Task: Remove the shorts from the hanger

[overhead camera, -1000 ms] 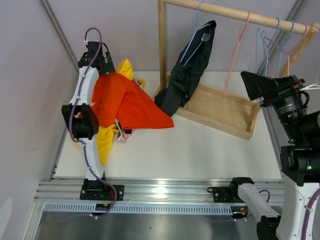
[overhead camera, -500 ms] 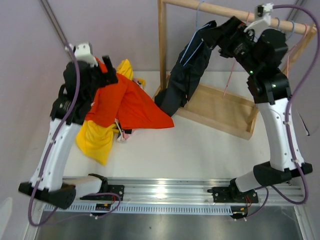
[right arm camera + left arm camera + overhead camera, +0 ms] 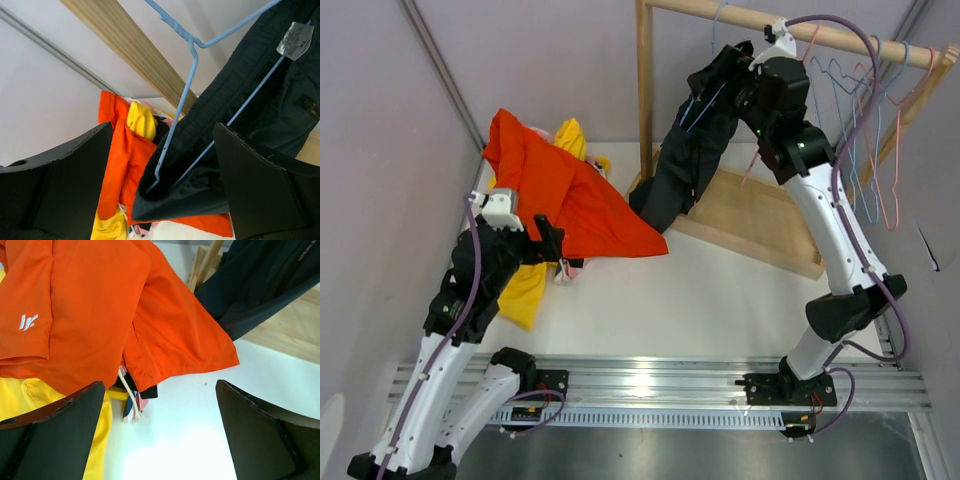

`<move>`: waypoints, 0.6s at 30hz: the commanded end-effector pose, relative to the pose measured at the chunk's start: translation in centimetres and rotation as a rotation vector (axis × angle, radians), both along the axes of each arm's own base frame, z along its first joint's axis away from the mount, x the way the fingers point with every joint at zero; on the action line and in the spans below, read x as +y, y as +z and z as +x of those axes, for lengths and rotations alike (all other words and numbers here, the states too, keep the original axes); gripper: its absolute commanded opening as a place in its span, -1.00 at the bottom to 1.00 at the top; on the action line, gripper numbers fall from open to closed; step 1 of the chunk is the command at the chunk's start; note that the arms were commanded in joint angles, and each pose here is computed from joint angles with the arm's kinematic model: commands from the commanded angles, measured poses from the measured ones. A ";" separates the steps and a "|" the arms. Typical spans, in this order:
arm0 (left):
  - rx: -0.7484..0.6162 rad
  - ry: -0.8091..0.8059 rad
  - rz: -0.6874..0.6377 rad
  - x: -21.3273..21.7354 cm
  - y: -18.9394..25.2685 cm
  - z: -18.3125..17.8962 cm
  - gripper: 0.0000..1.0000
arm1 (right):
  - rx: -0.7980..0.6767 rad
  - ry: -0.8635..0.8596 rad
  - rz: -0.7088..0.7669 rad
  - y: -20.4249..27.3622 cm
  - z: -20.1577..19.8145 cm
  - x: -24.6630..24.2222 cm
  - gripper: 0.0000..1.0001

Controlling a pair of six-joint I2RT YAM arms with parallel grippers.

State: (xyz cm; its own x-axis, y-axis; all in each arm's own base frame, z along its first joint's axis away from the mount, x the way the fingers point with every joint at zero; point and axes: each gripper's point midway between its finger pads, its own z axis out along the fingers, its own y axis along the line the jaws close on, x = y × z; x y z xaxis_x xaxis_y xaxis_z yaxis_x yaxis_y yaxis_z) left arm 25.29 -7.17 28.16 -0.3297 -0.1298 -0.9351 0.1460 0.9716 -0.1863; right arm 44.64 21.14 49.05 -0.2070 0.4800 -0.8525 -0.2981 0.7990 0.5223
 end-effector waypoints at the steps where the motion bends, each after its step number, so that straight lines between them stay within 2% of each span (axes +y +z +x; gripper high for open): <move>1: -0.070 -0.050 -0.017 -0.8 0.1 -0.2 0.98 | -0.038 -0.055 -0.001 -0.3 2.0 0.5 0.74; 8: -0.031 -0.035 -0.011 -0.8 -1.2 -0.3 0.98 | -0.027 -0.064 0.004 -1.6 4.5 2.3 0.54; 10: -0.030 -0.043 -0.013 -0.9 -1.3 -0.2 0.98 | -0.031 -0.065 -0.003 -1.6 5.0 2.8 0.42; 11: -0.028 -0.040 -0.011 -0.9 -1.3 -0.2 0.98 | -0.032 -0.065 -0.001 -1.6 5.0 3.1 0.34; 14: -0.034 -0.034 -0.010 -0.8 -1.3 -0.2 0.98 | -0.033 -0.064 0.002 -1.8 5.2 3.6 -0.10; 18: -0.023 -0.042 -0.005 -1.1 -1.5 -0.1 0.98 | -0.039 -0.061 -0.003 -1.6 4.7 4.1 -0.34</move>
State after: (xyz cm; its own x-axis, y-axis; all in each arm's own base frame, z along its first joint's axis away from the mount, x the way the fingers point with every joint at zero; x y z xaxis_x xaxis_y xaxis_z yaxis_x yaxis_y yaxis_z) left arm 24.79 -7.87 26.07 -0.3414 -0.1224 -0.9319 0.1759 0.9656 -0.1913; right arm 50.06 25.25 42.82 -0.2500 0.4462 -0.8593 -0.2238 0.8368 0.4997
